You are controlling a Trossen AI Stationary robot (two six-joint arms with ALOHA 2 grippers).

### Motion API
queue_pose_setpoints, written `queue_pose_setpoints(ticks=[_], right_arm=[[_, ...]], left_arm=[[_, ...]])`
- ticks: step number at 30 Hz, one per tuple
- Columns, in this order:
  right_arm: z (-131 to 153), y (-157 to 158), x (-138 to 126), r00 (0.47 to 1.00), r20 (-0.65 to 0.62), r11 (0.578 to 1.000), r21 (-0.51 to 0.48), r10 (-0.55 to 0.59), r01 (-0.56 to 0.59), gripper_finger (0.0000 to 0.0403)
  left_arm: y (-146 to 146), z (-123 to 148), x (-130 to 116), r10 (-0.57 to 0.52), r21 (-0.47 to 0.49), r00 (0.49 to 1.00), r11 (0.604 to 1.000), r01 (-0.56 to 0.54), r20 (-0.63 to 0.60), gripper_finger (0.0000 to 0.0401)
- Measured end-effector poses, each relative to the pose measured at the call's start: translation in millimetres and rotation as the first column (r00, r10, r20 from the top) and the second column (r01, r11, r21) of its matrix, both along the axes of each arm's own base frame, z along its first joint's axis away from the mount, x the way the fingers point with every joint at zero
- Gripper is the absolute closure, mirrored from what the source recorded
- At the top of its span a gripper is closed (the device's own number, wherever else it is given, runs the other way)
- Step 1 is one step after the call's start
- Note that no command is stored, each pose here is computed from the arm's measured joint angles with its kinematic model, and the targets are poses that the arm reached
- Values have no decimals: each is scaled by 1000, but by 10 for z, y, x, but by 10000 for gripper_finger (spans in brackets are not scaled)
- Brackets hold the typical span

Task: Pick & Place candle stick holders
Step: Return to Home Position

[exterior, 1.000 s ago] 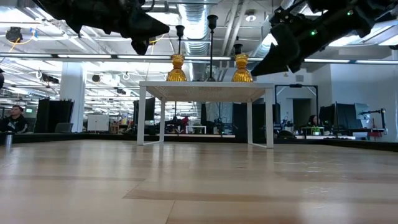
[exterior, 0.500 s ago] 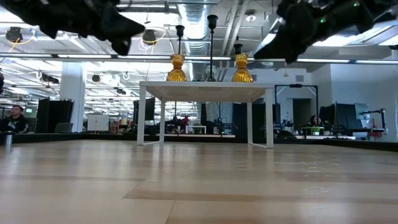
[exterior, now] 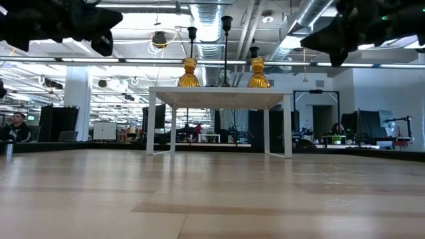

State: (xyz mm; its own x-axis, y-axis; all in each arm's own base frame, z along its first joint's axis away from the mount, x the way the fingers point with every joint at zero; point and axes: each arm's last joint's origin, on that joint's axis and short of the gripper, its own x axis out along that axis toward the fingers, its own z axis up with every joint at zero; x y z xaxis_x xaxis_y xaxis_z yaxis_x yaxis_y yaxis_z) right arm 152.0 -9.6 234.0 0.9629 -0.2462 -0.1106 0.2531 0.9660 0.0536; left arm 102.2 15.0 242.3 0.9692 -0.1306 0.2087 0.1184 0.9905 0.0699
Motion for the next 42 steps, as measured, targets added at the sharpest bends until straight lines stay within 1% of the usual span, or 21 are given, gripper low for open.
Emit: queue_pose_setpoints(ticks=[4,7,9,12,17,20,25,28,35,42], right_arm=[[8,25,-119,999,43,1000,20,14,-15,403],[37,40,-208,998,61,999,24,27,-29,403],[45,42,-268,997,65,999,24,30,-31,403],[68,43,-356,996,84,999,20,38,-39,403],[140,43,-505,986,161,999,-1,44,-44,403],[156,42,-571,982,186,999,-2,43,-44,403],[139,40,-619,983,179,999,10,36,-38,403],[146,40,-659,981,192,999,-2,37,-38,403],[187,40,-846,959,281,999,-18,43,-40,403],[125,40,-847,972,232,999,-8,43,-42,403]], left_arm=[[-15,13,-56,-2,10,999,1000,2,36,395],[-31,32,-92,-21,50,998,999,18,63,396],[-35,38,-103,-25,60,997,998,21,72,396],[-36,39,-108,-25,61,997,998,21,74,395],[-36,35,-106,-25,58,997,998,21,69,396],[-36,35,-106,-26,56,997,998,22,69,397],[-36,35,-106,-26,56,997,998,22,69,394],[-36,35,-105,-26,55,997,998,22,68,395],[-36,32,-104,-27,54,998,998,23,65,395],[-35,23,-102,-28,54,998,998,25,63,394]])
